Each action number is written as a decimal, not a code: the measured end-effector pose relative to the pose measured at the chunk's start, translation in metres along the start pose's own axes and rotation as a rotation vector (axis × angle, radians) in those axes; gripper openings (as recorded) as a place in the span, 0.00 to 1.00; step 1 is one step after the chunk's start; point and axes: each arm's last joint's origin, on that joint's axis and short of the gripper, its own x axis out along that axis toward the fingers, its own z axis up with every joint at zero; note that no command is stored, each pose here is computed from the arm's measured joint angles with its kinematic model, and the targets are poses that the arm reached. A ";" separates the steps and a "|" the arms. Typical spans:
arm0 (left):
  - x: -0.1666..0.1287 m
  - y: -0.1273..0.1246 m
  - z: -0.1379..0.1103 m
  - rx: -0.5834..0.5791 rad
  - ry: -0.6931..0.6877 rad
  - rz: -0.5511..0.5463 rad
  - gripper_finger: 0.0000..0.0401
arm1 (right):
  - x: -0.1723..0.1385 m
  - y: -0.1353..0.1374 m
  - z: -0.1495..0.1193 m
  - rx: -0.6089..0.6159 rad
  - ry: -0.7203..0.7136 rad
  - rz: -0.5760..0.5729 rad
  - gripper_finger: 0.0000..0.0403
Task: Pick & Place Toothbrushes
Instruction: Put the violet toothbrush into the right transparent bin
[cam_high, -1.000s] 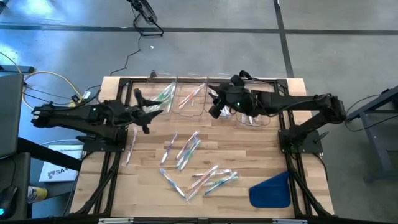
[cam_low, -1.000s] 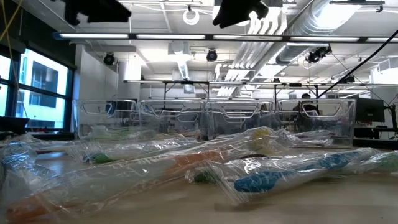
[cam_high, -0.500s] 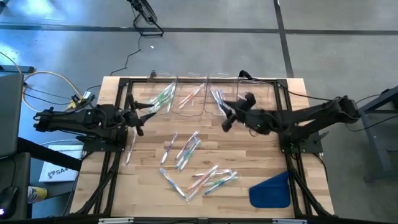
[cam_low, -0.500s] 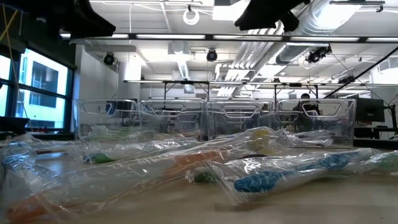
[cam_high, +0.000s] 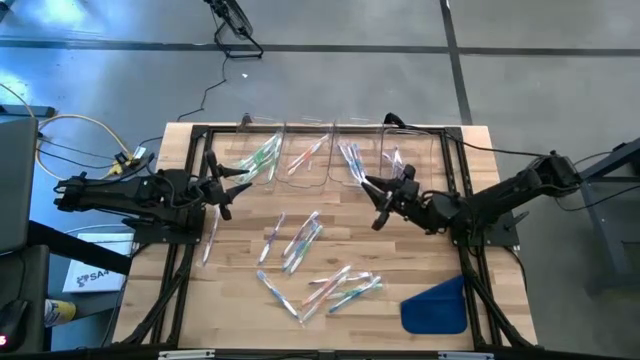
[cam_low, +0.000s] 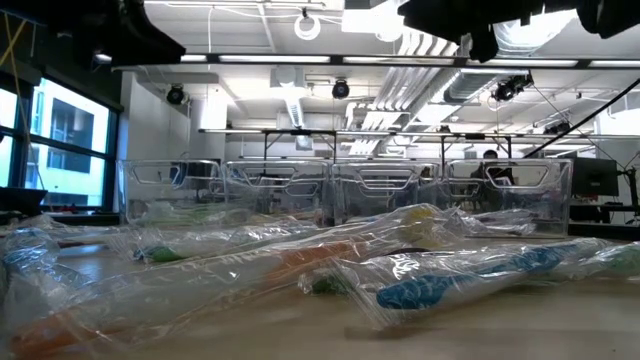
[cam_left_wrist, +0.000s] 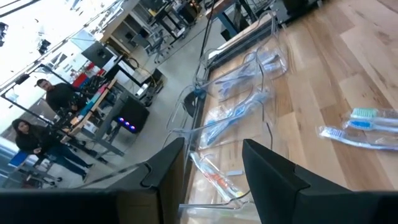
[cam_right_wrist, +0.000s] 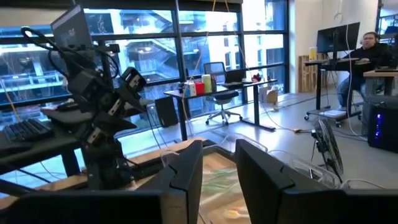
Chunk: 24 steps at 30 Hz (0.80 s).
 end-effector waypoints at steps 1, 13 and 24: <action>0.000 0.000 0.000 0.006 0.002 -0.002 0.39 | 0.000 0.000 -0.001 -0.001 0.003 0.000 0.22; 0.000 0.000 -0.001 0.038 0.014 0.011 0.39 | 0.007 -0.008 -0.004 -0.037 0.016 -0.046 0.22; -0.004 -0.015 -0.026 -0.107 0.269 -0.095 0.39 | 0.012 -0.014 -0.005 -0.057 0.026 -0.078 0.22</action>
